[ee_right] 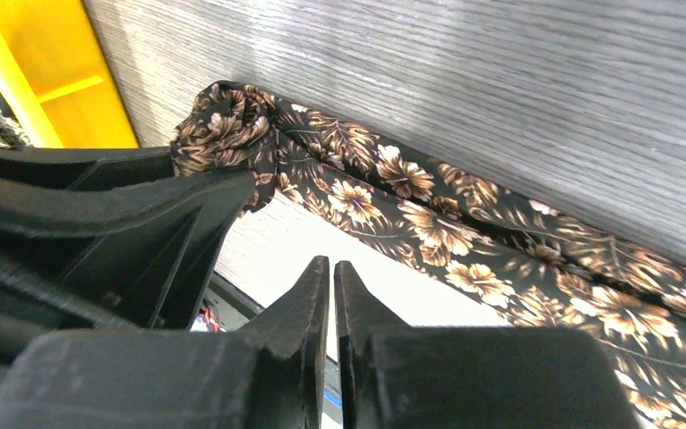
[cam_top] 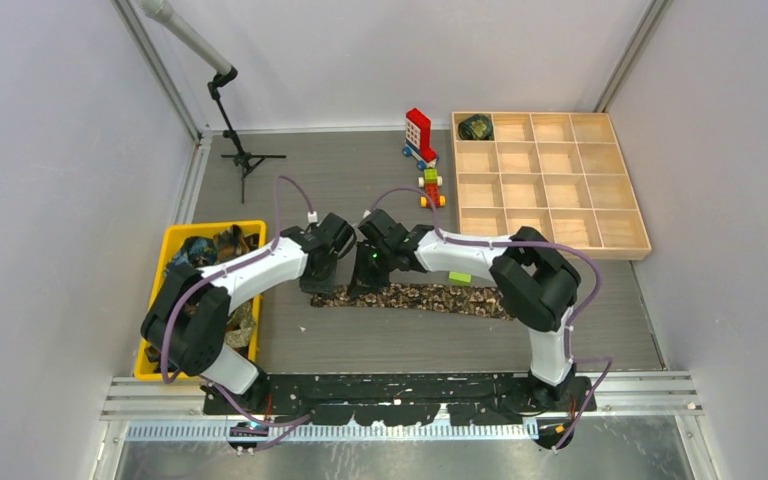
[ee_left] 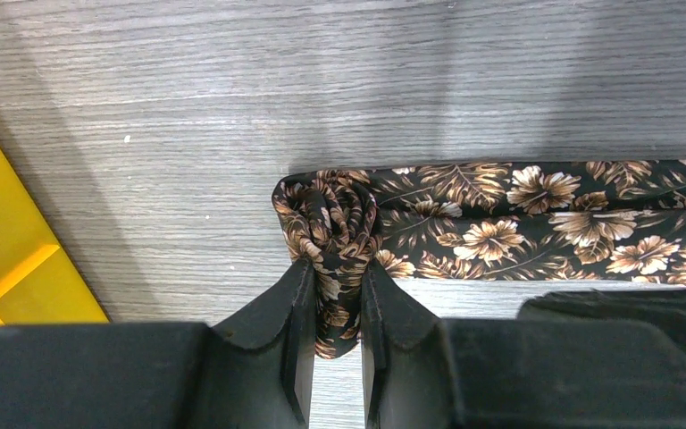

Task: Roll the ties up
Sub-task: Roll the tie at the center of the board.

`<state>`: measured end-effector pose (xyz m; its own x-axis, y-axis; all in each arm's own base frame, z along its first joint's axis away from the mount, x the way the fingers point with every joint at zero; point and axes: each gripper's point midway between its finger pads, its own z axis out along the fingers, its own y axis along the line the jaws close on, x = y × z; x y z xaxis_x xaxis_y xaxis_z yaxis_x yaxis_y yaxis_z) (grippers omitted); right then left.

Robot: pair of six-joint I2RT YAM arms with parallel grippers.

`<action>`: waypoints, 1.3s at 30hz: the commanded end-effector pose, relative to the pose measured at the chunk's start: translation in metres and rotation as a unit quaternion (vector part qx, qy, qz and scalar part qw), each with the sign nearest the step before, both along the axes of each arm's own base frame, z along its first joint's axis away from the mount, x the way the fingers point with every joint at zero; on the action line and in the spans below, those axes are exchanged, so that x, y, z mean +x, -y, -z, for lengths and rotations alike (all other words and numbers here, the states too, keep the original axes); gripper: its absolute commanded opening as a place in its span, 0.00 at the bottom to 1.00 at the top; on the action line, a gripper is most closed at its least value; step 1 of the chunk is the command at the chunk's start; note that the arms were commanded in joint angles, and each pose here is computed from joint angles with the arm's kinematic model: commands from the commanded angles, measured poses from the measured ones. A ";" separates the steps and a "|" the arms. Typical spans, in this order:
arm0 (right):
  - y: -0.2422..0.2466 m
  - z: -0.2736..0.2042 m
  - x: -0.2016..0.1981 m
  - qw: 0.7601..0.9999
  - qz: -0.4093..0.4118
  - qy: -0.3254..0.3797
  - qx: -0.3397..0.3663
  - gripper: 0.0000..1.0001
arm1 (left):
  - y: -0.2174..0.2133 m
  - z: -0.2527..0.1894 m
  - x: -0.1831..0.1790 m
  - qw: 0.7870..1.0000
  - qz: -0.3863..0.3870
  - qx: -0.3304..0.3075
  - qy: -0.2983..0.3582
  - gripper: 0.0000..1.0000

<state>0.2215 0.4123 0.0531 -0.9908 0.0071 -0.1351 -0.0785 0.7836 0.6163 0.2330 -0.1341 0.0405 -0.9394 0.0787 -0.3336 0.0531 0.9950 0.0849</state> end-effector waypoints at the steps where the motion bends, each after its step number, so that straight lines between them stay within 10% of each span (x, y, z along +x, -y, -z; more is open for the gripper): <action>1: 0.008 -0.023 0.006 0.999 0.008 0.032 0.015 0.12 | 0.001 -0.002 0.004 1.000 -0.013 0.027 0.005 0.00; 39: 0.027 -0.010 0.001 0.999 0.033 0.029 0.000 0.11 | 0.045 -0.020 0.008 1.000 0.015 -0.014 0.016 0.45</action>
<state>0.2216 0.3756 0.0452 -0.9852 0.0725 -0.1551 -0.0320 0.8121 0.5826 0.2282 -0.1620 0.0402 -0.9458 0.1358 -0.2949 0.1021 0.9866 0.1271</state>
